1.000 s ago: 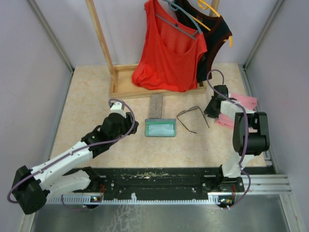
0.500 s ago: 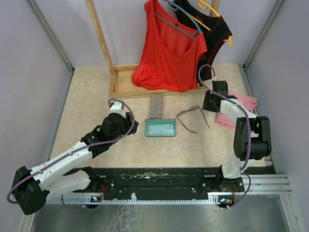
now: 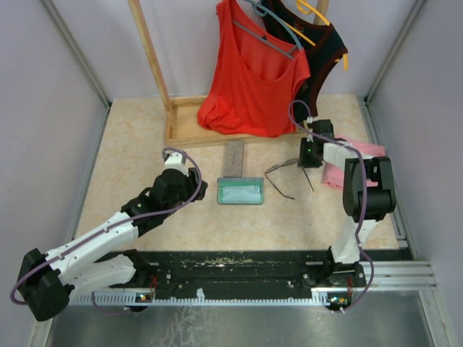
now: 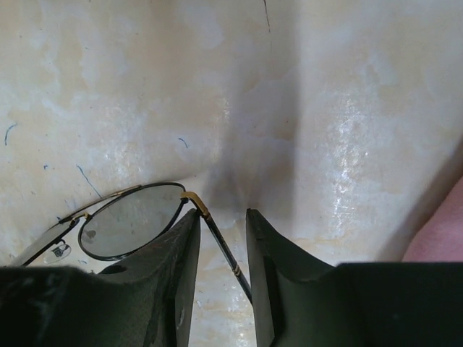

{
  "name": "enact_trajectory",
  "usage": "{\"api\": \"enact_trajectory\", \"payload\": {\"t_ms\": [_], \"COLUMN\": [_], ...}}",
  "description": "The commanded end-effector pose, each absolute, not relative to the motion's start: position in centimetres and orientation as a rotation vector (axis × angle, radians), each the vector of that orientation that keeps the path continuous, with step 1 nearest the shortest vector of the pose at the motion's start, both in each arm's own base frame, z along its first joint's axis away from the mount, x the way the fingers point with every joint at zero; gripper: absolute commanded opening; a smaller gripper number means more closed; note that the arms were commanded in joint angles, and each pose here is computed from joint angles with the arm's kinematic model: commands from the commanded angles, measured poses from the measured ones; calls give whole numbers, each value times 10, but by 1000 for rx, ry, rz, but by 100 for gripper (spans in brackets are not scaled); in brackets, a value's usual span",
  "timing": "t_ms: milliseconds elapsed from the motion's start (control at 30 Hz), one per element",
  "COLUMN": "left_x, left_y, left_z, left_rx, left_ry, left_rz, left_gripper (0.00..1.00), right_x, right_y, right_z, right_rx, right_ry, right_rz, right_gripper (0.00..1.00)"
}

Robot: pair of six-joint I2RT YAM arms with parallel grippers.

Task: Organize the sunglasses
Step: Pick up the sunglasses from the center of the board.

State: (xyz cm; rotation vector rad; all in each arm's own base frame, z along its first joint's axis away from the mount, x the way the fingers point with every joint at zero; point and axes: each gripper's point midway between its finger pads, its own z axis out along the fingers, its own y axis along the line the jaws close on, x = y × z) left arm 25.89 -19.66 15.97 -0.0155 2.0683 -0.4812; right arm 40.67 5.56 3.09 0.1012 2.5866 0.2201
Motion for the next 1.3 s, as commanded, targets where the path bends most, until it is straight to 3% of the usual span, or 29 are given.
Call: {"api": "enact_trajectory", "payload": {"t_ms": [0,267,567,1000,1267], "left_x": [260,260,261,261,268], "left_y": [-195,-195,-194,-221,-282], "left_z": [167,173,186,254,289], "left_rx": [-15,-17,-20,108,151], "left_ry": [2048,2040,2017,1880,1798], "left_rz": [-487,-491,-496,-655,-808], "left_gripper": [54,54,54,54,61], "right_x": [422,418,413,385,352], "right_y": [62,59,51,29,71], "right_z": [42,43,84,199,267], "right_rx": [66,68,63,177,333], "right_ry": [2547,2548,2462,2269,2144], "right_rz": [236,219,159,47,189], "right_gripper": [29,16,1,0,0]}}
